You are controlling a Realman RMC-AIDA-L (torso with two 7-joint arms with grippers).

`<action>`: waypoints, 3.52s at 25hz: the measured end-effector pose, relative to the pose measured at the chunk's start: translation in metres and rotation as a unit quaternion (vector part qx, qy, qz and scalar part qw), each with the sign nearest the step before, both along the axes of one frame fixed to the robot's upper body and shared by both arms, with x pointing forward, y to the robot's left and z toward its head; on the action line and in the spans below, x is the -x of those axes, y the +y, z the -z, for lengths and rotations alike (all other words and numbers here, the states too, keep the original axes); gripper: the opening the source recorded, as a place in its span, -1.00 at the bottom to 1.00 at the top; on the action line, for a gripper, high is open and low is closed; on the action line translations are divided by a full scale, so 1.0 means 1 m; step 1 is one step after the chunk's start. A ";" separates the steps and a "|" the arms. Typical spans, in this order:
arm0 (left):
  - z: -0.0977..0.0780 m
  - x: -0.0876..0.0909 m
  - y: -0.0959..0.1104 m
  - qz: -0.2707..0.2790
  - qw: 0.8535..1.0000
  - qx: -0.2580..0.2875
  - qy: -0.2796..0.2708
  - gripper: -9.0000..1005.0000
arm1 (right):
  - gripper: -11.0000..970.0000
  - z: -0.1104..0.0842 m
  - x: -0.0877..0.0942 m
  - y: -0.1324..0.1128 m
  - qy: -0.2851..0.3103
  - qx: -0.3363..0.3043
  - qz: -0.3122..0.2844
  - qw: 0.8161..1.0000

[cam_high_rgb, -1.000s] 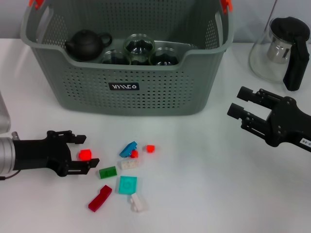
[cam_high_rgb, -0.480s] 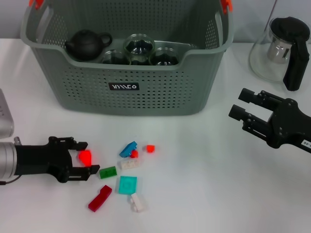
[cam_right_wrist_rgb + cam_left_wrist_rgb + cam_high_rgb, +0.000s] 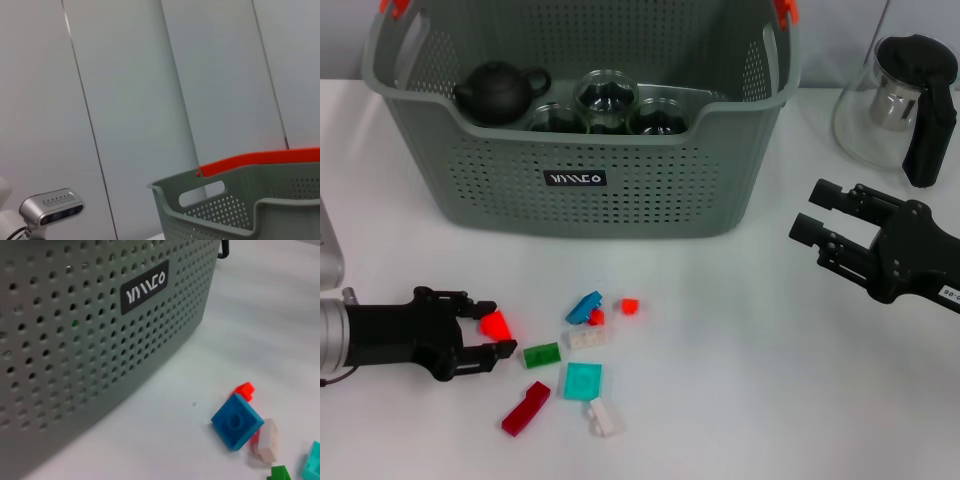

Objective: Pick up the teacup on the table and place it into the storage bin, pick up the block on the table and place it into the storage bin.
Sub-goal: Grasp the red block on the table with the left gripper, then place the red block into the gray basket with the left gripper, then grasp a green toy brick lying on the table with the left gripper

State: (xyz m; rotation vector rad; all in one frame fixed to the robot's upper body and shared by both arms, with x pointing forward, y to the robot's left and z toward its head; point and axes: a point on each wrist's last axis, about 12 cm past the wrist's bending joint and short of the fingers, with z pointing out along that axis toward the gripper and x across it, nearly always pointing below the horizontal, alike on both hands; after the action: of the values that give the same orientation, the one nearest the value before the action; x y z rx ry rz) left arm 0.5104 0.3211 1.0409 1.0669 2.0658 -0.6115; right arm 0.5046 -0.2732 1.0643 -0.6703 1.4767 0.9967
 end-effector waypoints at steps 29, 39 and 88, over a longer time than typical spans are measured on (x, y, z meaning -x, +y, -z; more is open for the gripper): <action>-0.041 -0.007 -0.001 -0.001 0.997 0.063 -0.040 -0.14 | 0.20 -0.002 -0.001 -0.001 -0.005 -0.002 0.001 1.000; -0.146 -0.043 -0.019 0.065 0.947 0.278 -0.150 -0.15 | 0.20 0.000 0.000 0.001 -0.001 -0.002 0.000 1.000; -0.075 -0.038 -0.020 -0.075 0.962 0.211 -0.158 0.71 | 0.20 -0.002 -0.002 0.001 -0.004 -0.002 0.002 1.000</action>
State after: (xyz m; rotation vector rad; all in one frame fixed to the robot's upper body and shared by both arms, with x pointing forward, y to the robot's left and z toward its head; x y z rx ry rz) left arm 0.5481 0.3007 1.1156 0.7007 1.6250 -0.7143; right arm 0.5068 -0.2727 1.0660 -0.6678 1.4687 0.9939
